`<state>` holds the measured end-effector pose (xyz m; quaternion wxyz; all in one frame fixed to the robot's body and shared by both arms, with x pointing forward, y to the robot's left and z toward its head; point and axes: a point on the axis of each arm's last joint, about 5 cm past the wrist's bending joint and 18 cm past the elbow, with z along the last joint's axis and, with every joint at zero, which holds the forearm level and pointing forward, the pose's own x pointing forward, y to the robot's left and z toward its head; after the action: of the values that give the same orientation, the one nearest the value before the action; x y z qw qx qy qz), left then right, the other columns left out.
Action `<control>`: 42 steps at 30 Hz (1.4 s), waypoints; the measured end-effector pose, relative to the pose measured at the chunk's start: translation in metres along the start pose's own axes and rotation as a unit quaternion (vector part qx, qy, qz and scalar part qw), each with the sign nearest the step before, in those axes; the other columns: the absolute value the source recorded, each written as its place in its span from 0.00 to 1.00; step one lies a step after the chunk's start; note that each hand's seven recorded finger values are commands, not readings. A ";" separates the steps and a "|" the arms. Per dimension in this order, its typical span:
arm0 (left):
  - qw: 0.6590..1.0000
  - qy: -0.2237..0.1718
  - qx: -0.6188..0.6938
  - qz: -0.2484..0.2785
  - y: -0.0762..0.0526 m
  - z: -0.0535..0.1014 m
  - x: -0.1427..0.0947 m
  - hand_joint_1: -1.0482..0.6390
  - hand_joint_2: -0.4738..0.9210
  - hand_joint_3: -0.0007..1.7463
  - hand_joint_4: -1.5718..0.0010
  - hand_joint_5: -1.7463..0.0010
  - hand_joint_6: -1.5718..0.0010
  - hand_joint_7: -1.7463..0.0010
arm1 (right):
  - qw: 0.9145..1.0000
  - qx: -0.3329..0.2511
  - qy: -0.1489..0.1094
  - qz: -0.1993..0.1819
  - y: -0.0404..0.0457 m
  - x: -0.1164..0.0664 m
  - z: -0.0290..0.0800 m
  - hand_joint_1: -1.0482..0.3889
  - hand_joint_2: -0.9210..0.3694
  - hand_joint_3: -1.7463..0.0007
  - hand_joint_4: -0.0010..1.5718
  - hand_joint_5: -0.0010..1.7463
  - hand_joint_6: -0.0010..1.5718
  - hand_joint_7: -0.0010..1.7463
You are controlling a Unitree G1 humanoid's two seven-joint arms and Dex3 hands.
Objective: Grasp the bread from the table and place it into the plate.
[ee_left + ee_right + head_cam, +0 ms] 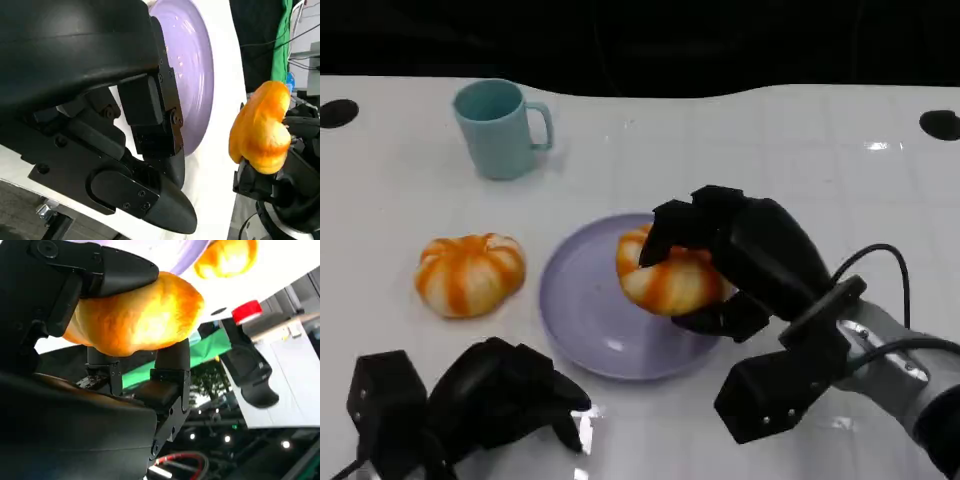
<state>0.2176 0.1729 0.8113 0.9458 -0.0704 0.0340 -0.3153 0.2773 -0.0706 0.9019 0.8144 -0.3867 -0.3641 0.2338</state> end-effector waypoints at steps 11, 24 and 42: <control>1.000 -0.002 -0.005 0.000 -0.001 0.000 0.000 0.00 0.93 0.00 0.23 0.51 0.00 0.97 | 0.998 0.017 0.009 0.062 0.0078 0.011 0.002 0.56 0.42 0.26 0.54 0.88 0.53 0.56; 1.000 -0.003 -0.006 0.001 -0.001 0.000 0.001 0.00 0.92 0.00 0.21 0.51 0.00 0.97 | 0.985 -0.009 0.036 0.167 -0.0027 0.011 -0.002 0.16 0.00 0.84 0.00 0.47 0.07 0.24; 1.000 -0.013 -0.004 -0.002 -0.001 0.000 0.000 0.00 0.92 0.00 0.20 0.52 0.00 0.97 | 0.980 0.009 0.049 0.190 -0.0203 -0.009 0.006 0.11 0.00 0.74 0.03 0.34 0.05 0.19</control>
<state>0.2168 0.1717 0.8111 0.9454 -0.0779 0.0227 -0.3157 0.2690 -0.0854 0.9174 0.7753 -0.4525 -0.2414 0.3686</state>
